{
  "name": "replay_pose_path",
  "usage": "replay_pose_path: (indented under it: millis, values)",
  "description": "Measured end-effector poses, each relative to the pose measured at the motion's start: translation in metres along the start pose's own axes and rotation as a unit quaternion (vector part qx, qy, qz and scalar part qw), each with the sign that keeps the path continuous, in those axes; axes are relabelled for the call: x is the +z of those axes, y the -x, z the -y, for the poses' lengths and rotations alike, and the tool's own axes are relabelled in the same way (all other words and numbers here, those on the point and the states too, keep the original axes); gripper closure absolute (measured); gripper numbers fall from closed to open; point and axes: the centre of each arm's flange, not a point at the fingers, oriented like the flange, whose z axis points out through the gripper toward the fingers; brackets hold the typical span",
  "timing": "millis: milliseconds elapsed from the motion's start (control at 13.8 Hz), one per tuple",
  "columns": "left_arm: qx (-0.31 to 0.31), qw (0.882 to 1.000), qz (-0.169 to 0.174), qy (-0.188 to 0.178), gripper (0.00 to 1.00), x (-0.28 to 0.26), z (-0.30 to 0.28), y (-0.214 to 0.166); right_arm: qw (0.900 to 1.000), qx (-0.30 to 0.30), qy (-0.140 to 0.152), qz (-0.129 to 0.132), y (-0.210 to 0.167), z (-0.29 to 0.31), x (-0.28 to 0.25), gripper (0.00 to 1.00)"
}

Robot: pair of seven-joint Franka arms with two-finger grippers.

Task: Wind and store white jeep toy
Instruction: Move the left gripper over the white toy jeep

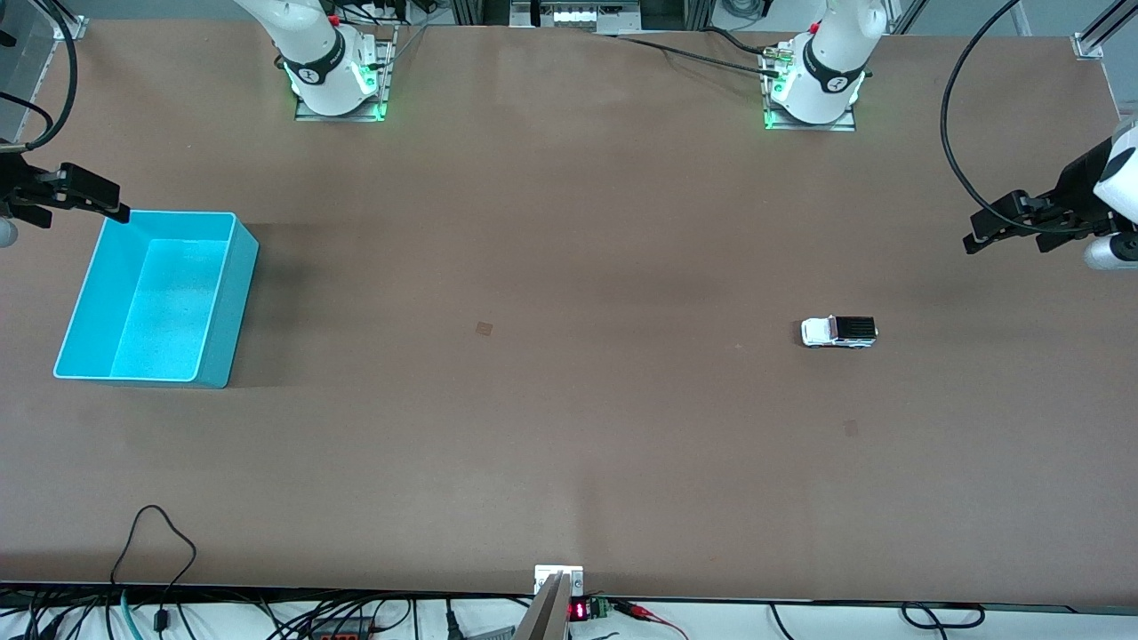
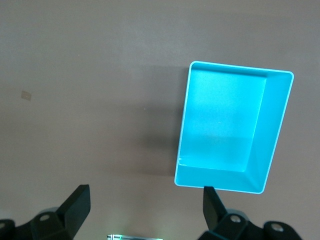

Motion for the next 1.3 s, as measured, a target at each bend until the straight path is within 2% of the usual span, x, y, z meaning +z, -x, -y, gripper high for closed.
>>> replay_pose_path:
  millis: [434,724,869,1086,1303]
  values:
    - [0.003,1.000,0.007,0.000,0.00,0.003,-0.001,0.000,1.000,0.000,0.000,0.000,0.000,0.000,0.000,0.00]
    - [0.014,0.998,0.055,0.000,0.00,0.038,-0.014,-0.005,1.000,0.000,0.000,0.005,-0.003,0.000,0.005,0.00]
    - [0.035,0.994,0.100,-0.001,0.00,0.081,-0.039,-0.012,1.000,0.000,-0.001,0.008,-0.004,-0.001,0.009,0.00]
    - [0.073,0.987,0.144,-0.001,0.00,0.132,-0.063,-0.018,1.000,0.000,-0.001,0.019,-0.010,-0.001,0.020,0.00]
    - [0.167,0.975,0.148,0.002,0.00,0.179,-0.068,-0.017,0.999,-0.001,-0.004,0.050,-0.018,0.000,0.043,0.00]
